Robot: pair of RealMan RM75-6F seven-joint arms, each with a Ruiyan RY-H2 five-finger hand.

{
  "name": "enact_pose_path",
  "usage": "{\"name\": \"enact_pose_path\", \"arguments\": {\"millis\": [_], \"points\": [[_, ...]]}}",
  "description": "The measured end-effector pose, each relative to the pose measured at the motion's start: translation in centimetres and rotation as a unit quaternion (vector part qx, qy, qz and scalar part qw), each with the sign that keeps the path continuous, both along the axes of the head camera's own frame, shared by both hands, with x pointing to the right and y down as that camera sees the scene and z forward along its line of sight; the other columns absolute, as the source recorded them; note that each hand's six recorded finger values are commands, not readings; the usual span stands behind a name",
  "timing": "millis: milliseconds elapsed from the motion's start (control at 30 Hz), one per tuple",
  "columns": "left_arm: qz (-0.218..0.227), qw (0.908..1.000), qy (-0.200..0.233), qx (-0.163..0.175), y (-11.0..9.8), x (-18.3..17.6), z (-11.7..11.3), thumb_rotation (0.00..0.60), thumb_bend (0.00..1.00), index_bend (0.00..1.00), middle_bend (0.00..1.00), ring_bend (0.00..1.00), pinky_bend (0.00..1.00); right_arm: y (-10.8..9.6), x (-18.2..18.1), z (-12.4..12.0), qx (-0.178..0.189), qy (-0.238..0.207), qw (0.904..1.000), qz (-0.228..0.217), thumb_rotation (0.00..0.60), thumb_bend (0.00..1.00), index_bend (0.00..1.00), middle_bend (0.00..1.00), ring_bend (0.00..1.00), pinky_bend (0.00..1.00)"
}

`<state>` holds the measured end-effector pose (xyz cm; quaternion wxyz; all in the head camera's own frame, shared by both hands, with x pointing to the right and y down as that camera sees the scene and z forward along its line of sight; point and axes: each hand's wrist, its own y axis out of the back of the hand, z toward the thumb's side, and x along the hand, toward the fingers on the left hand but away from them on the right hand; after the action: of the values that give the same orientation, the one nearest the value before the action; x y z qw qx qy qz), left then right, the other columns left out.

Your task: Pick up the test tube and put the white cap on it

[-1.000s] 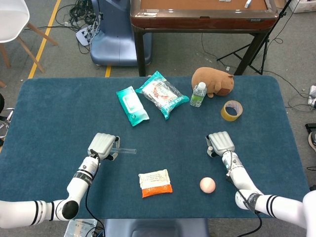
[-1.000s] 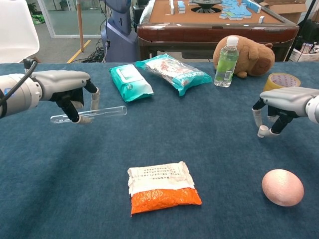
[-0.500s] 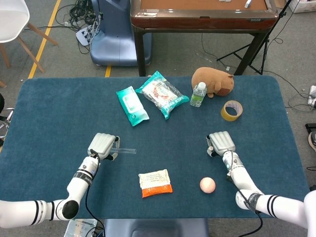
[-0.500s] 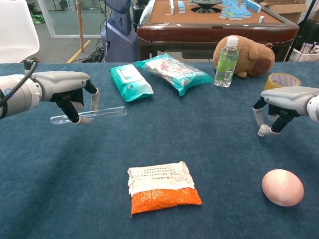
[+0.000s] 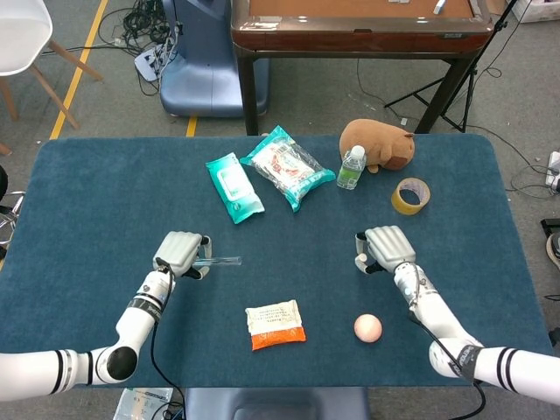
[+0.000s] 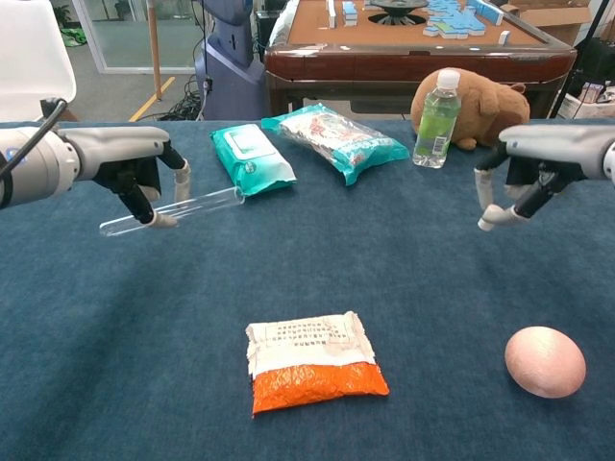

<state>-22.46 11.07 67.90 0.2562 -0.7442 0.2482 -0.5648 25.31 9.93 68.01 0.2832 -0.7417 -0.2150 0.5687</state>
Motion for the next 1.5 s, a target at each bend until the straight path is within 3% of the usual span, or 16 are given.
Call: {"name": "enact_pose_path", "arguments": {"millis": [267,467,1067,1500], "points": [[-0.036,0.9978,0.041,-0.038,-1.1,1.2,-0.9,0.6,0.29,0.62,1.0,0.94,1.0,-2.9,-4.4,-8.4,0.033,-0.114,0.9929,-0.005,0.6,0.41,0.61,0.95,1.0,1.0],[-0.061,0.994,0.063,-0.065,-1.8,2.6,-1.6,0.6,0.29,0.62,1.0,0.94,1.0,-3.5,-7.5,-11.0,0.046,-0.154,0.9867,-0.029,0.6,0.41,0.61,0.95,1.0,1.0],[-0.079,0.9788,0.155,-0.108,-1.4,7.3,-5.0,0.6,0.29,0.62,1.0,0.94,1.0,-3.0,-11.9,-10.9,0.039,-0.196,0.9793,-0.031,0.6,0.42,0.62,0.95,1.0,1.0],[-0.076,0.9785,0.157,-0.109,-1.3,7.7,-4.8,0.6,0.29,0.62,1.0,0.94,1.0,-2.2,-13.0,-10.3,0.027,-0.215,0.9756,-0.036,0.6,0.42,0.62,0.95,1.0,1.0]]}}
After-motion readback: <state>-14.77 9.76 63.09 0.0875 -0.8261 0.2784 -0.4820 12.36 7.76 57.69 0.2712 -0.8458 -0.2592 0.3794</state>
